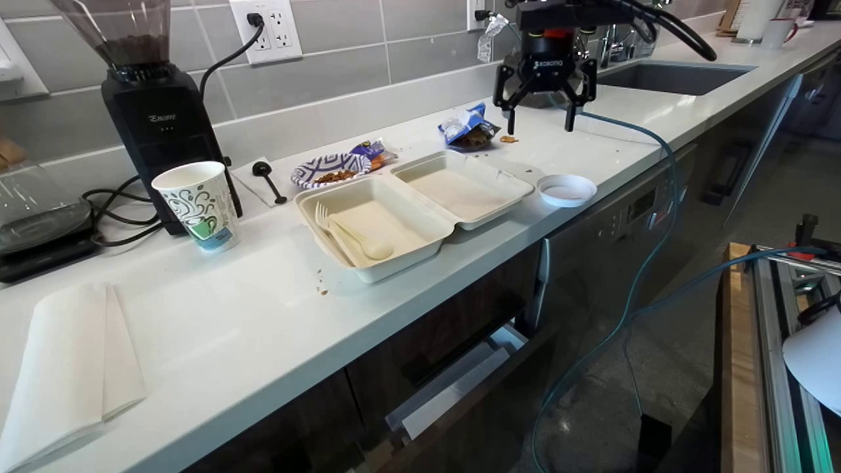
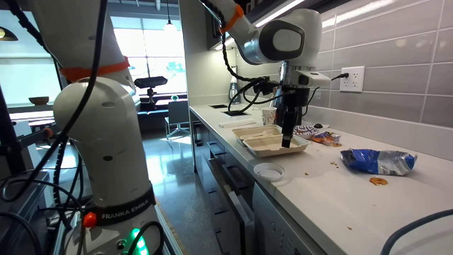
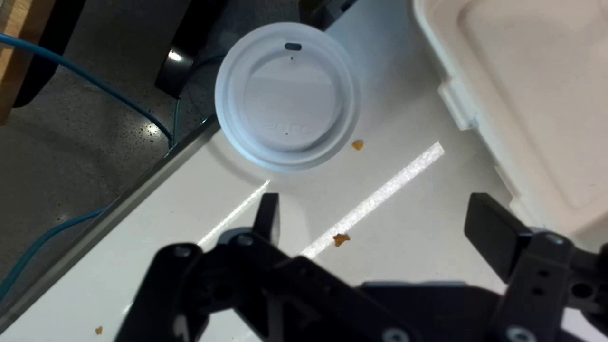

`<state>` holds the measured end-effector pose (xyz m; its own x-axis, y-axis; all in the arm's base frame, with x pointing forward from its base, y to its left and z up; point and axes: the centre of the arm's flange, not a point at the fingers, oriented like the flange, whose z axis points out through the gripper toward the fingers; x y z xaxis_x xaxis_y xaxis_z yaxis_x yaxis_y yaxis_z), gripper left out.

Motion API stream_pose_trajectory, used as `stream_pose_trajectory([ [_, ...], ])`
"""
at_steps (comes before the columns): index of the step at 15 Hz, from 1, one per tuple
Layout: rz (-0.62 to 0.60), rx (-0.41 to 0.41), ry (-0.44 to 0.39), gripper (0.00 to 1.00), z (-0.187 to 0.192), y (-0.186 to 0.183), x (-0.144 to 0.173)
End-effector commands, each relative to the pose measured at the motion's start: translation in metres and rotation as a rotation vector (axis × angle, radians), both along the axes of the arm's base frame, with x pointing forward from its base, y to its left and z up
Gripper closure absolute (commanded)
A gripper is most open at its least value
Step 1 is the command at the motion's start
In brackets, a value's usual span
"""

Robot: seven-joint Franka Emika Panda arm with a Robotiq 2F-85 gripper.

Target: Close the takeaway pack

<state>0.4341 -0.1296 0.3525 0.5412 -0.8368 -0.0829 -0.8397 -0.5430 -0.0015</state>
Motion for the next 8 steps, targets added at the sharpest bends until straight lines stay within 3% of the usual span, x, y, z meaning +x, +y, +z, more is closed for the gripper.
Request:
stream_pose_trajectory([
  [1, -0.056, -0.007, 0.021, 0.0, -0.009, -0.003, 0.003],
  [8, -0.285, 0.058, -0.026, 0.0, -0.032, -0.023, 0.006],
])
